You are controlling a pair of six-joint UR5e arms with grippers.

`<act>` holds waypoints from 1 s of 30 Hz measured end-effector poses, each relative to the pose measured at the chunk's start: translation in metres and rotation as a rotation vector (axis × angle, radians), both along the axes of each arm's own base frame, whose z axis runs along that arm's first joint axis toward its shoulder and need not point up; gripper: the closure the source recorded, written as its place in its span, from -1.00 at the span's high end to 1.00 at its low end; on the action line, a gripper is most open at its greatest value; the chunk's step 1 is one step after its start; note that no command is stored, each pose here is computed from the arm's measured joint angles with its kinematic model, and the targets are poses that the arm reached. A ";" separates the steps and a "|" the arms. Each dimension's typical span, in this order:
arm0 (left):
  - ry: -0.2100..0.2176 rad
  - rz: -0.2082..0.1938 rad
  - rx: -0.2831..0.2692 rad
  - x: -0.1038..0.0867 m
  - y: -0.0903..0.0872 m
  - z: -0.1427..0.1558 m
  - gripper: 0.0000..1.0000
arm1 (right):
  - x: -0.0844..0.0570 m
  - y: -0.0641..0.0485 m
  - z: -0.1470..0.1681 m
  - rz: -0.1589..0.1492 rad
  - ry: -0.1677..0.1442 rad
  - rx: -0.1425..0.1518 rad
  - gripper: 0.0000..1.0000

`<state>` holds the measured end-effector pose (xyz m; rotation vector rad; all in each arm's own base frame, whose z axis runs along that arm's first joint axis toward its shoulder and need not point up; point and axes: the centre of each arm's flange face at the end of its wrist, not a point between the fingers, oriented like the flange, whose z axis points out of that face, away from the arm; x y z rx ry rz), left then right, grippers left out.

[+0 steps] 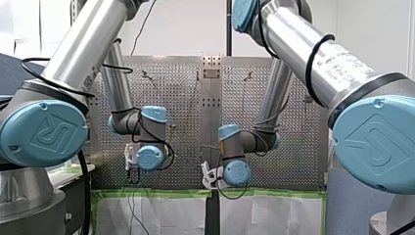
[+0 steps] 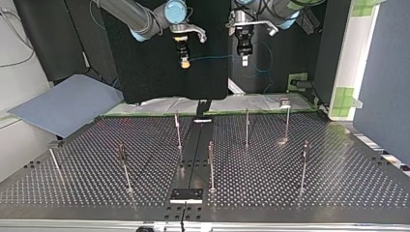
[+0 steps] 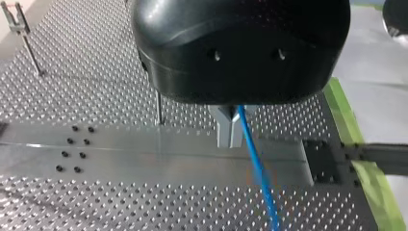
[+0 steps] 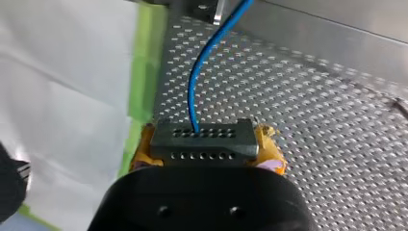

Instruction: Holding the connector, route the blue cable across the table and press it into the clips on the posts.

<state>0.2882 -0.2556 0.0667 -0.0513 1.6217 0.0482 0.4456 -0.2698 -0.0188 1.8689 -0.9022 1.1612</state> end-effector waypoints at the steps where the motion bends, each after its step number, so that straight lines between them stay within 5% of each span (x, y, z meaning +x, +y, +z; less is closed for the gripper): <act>1: -0.001 0.006 0.003 0.002 0.001 0.002 -1.00 | 0.002 0.000 0.002 0.004 -0.002 0.003 -1.00; 17: -0.007 0.161 0.038 0.026 0.037 0.044 -1.00 | 0.060 -0.030 0.097 0.105 -0.217 0.009 -1.00; 30: -0.025 0.144 0.034 0.028 0.037 0.083 -1.00 | 0.099 -0.049 0.206 0.210 -0.436 -0.004 -1.00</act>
